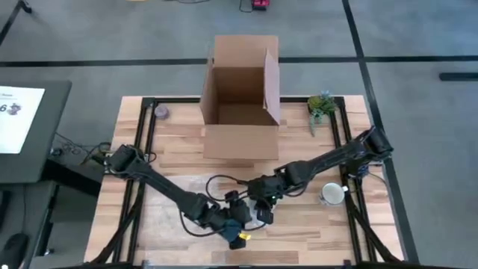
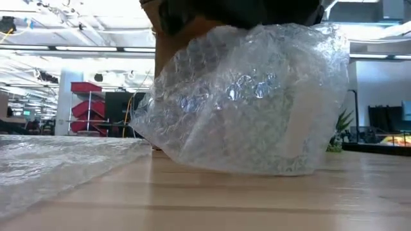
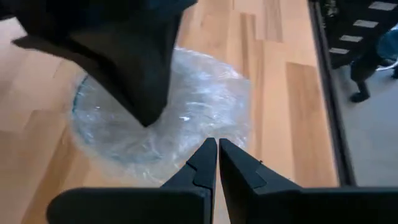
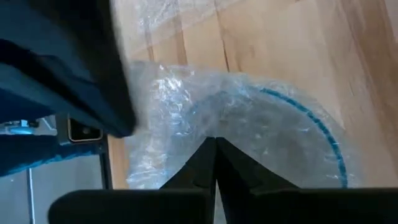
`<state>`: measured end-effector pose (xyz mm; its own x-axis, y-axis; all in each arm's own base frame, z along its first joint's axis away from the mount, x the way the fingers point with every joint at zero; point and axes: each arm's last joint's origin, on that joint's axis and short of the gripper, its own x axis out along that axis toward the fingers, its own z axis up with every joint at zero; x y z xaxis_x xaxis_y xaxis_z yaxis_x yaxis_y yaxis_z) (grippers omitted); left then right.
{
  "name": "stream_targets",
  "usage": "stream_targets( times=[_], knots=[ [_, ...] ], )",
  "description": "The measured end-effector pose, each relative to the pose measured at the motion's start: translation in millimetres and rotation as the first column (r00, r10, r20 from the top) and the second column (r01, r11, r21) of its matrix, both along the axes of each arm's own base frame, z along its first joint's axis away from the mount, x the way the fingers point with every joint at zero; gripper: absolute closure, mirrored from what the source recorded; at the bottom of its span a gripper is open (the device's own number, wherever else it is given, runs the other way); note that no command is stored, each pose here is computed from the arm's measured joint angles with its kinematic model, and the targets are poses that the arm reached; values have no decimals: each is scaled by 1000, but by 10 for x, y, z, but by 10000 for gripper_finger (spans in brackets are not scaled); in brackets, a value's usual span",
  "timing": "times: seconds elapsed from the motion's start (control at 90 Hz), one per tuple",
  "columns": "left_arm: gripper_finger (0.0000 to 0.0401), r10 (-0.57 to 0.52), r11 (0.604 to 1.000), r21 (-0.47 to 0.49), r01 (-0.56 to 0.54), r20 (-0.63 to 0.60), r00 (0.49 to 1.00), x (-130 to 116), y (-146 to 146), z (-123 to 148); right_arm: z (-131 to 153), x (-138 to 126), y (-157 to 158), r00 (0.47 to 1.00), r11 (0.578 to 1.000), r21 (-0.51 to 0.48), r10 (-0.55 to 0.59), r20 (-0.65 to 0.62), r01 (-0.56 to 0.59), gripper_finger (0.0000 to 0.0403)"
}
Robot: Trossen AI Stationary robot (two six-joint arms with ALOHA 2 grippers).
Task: Wrap mug
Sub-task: Wrap the blue patterned mug with the right transparent bubble wrap
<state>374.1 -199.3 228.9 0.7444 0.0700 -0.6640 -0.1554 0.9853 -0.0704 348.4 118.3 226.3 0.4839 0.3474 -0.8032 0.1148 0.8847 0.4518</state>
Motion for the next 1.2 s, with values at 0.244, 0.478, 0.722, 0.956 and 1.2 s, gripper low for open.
stream_targets(
  times=[0.244,0.478,0.722,0.956,1.2],
  knots=[
    [401,33,999,22,-33,-3,999,56,125,-3,220,8,2,1000,1000,7,-16,-13,16,403],
    [401,41,999,25,-41,-9,999,66,155,-7,460,-1,32,998,999,19,-44,-54,45,403],
    [401,40,999,30,-40,-10,999,71,167,-8,598,-64,289,1000,999,34,13,-20,-12,403],
    [401,41,999,31,-41,-12,999,72,172,-9,321,-139,309,995,994,-70,-90,-45,87,403],
    [401,42,999,31,-42,-13,999,71,172,-10,-46,-95,206,986,986,11,-166,12,166,403]
  ],
)
